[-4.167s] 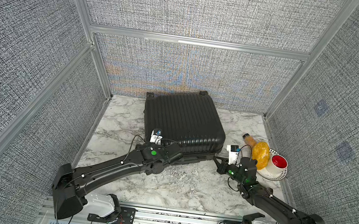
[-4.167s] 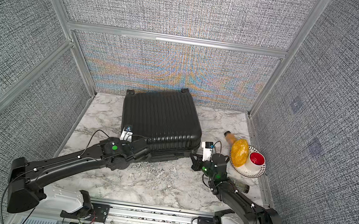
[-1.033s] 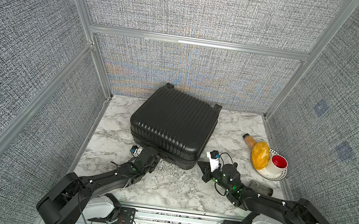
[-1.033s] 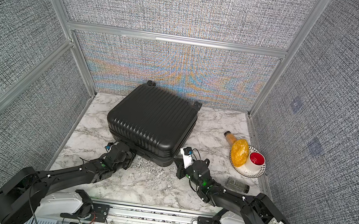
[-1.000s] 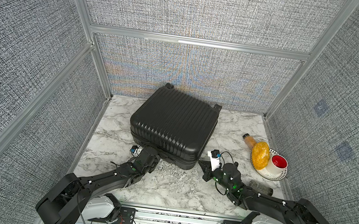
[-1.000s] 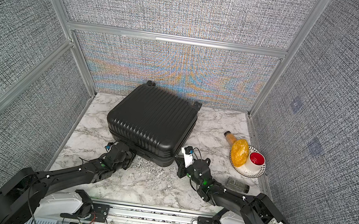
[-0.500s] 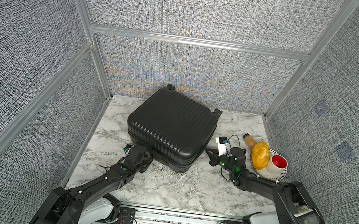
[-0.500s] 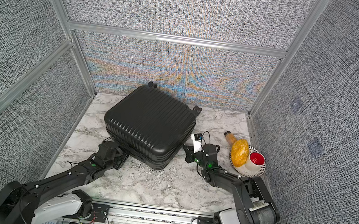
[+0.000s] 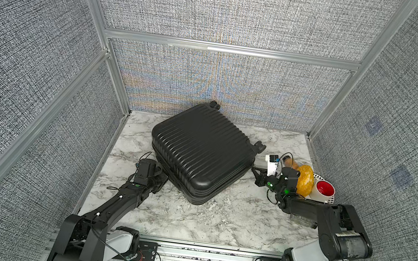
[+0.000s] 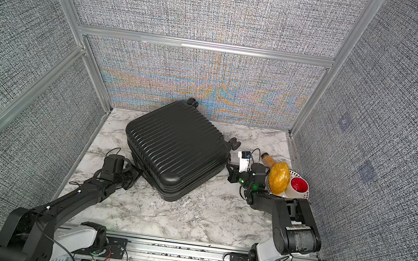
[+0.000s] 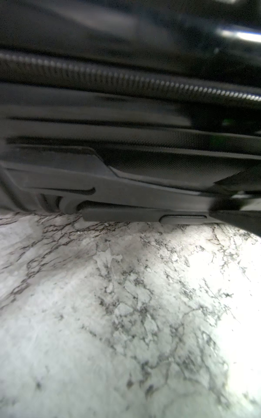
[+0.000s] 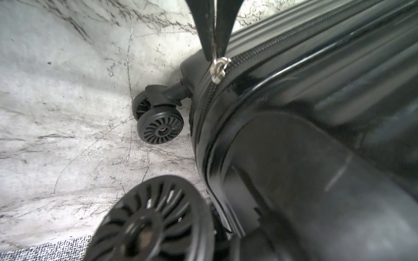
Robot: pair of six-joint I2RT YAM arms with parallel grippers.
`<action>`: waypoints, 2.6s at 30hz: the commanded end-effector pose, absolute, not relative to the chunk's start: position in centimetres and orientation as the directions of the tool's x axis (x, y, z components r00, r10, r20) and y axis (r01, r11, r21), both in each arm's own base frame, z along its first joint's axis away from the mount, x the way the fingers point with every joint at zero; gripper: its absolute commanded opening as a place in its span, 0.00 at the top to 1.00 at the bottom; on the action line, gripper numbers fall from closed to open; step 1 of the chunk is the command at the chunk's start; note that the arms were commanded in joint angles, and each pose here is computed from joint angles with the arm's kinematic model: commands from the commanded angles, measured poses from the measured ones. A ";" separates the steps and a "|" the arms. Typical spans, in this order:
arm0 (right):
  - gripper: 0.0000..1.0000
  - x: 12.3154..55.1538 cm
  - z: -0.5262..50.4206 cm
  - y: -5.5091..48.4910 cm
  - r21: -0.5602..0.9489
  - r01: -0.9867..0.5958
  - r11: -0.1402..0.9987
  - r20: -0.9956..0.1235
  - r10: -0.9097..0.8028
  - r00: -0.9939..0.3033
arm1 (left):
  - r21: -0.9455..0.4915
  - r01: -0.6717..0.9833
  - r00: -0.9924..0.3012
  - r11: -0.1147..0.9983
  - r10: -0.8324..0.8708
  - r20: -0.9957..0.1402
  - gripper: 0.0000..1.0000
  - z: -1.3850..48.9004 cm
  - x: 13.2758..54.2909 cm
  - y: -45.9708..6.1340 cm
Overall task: Open the suitcase zippers
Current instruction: Unzip the zipper on the suitcase, then adjust the suitcase at the center of the board, then unzip the zipper on the suitcase.
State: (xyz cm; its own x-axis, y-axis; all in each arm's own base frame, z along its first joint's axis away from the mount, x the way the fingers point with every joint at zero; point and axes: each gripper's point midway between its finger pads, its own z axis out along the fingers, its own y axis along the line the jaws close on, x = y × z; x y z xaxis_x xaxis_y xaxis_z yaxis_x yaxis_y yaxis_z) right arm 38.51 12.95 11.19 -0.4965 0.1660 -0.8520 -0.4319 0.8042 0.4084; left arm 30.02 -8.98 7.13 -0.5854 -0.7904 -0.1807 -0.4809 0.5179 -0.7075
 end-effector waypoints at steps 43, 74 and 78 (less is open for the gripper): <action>1.00 27.4 12.7 18.8 0.363 -0.598 0.715 -0.906 0.121 -0.406 | -0.456 -0.450 -0.595 0.768 -0.638 -0.488 0.09 16.3 37.2 -0.2; 1.00 27.1 12.9 18.5 0.345 -0.599 0.723 -0.912 0.106 -0.397 | 0.305 0.641 -0.394 0.705 0.642 -0.657 0.13 28.6 34.3 -39.5; 1.00 27.1 12.9 18.4 0.342 -0.597 0.725 -0.912 0.105 -0.395 | 0.301 0.672 -0.391 0.676 0.670 -0.632 0.13 27.3 33.7 -41.3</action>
State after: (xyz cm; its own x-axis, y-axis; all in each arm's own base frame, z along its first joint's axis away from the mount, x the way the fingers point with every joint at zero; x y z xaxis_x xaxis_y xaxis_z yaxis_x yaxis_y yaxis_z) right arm 26.85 18.41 11.77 -0.4340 0.0854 -0.8968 -0.5867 0.7287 0.3533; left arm 34.57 -41.49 28.27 -0.3849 0.6234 -0.6806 0.6535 0.7048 0.2760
